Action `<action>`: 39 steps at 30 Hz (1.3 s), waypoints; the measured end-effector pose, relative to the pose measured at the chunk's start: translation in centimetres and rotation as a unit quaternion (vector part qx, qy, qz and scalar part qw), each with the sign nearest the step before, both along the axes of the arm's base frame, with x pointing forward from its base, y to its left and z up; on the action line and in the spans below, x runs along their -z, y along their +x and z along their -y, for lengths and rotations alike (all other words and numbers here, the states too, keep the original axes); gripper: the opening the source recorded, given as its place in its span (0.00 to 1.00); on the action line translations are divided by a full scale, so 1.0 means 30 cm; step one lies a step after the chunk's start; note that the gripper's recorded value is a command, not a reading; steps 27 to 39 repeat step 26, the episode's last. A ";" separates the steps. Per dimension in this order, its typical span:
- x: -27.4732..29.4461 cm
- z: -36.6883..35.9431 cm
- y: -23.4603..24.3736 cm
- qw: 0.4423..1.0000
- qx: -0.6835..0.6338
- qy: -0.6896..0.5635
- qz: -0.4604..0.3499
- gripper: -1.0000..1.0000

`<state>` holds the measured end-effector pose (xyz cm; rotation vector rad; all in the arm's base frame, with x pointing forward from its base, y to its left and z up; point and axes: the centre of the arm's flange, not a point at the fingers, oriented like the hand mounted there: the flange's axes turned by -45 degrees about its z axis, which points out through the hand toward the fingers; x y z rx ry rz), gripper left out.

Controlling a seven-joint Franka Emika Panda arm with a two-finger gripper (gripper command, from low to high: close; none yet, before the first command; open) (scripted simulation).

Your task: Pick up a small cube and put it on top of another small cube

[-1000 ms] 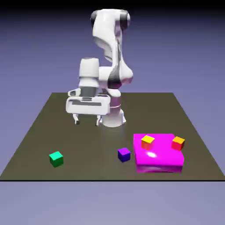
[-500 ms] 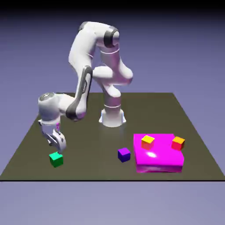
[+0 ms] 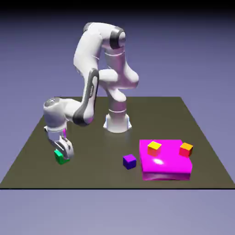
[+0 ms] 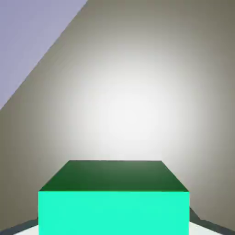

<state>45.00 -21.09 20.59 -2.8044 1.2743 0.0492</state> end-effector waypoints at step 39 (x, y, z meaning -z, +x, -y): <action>0.095 -0.903 -0.193 0.995 -0.101 -0.025 -0.004 1.00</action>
